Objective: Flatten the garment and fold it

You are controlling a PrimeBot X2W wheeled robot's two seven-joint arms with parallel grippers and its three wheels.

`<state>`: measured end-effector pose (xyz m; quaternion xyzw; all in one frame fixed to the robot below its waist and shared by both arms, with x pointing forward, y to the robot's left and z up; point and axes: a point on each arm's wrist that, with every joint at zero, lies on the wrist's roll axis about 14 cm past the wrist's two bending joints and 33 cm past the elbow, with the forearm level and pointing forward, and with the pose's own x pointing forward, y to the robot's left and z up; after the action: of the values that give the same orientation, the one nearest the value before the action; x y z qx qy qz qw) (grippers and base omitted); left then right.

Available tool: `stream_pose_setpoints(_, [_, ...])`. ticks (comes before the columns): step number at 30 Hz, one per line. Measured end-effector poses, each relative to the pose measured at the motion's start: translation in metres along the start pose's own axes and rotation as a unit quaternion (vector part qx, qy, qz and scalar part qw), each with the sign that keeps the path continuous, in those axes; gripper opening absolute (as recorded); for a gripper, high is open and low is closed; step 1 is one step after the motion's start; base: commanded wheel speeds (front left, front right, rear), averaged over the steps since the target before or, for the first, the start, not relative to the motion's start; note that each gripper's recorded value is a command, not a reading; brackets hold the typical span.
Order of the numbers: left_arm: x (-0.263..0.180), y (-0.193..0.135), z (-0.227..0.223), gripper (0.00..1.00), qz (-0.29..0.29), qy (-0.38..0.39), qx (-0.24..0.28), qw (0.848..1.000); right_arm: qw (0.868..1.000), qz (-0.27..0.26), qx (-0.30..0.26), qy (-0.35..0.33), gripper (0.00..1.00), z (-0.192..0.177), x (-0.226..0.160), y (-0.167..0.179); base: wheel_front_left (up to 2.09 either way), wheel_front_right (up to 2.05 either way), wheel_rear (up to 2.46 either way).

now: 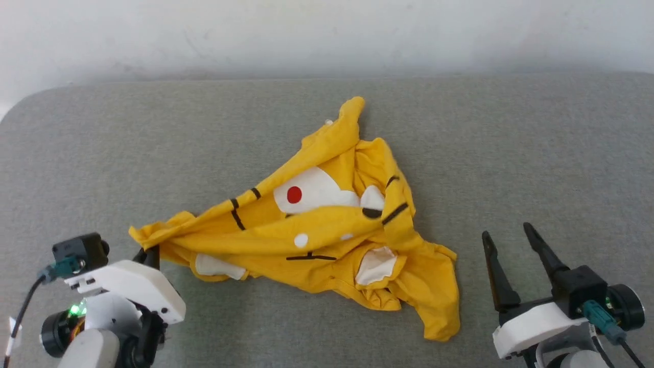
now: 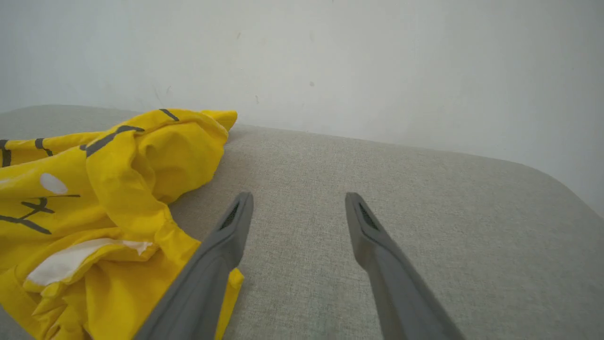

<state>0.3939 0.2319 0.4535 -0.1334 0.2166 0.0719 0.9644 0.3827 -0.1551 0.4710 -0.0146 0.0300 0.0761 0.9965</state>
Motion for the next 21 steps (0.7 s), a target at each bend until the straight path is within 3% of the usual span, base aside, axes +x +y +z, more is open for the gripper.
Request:
stream_pose_setpoints(1, [-0.002, 0.003, -0.002, 1.0, 0.005, -0.004, -0.003, 1.0, 1.0, 0.005, 0.001, 0.006, 1.0, -0.003, 0.001, 0.003, 0.0, 0.0, 0.0])
stream_pose_setpoints(6, [-0.01, -0.009, 0.021, 1.0, -0.024, -0.099, -0.018, 0.995, 0.999, 0.034, 0.017, 0.033, 1.0, -0.009, 0.005, 0.023, 0.0, 0.0, 0.0])
stream_pose_setpoints(11, [-0.03, -0.023, 0.065, 1.0, -0.065, -0.242, 0.019, 0.968, 0.992, 0.081, 0.005, 0.097, 1.0, -0.018, 0.002, 0.039, 0.0, 0.0, 0.0])
stream_pose_setpoints(16, [-0.047, -0.027, 0.076, 1.0, -0.07, -0.289, 0.05, 0.953, 0.973, 0.128, -0.038, 0.191, 1.0, -0.041, -0.007, 0.047, 0.0, 0.0, 0.0])
stream_pose_setpoints(21, [-0.061, -0.035, 0.078, 1.0, -0.075, -0.311, 0.048, 0.946, 0.951, 0.142, -0.049, 0.271, 1.0, -0.068, -0.009, 0.047, 0.0, 0.0, 0.0])
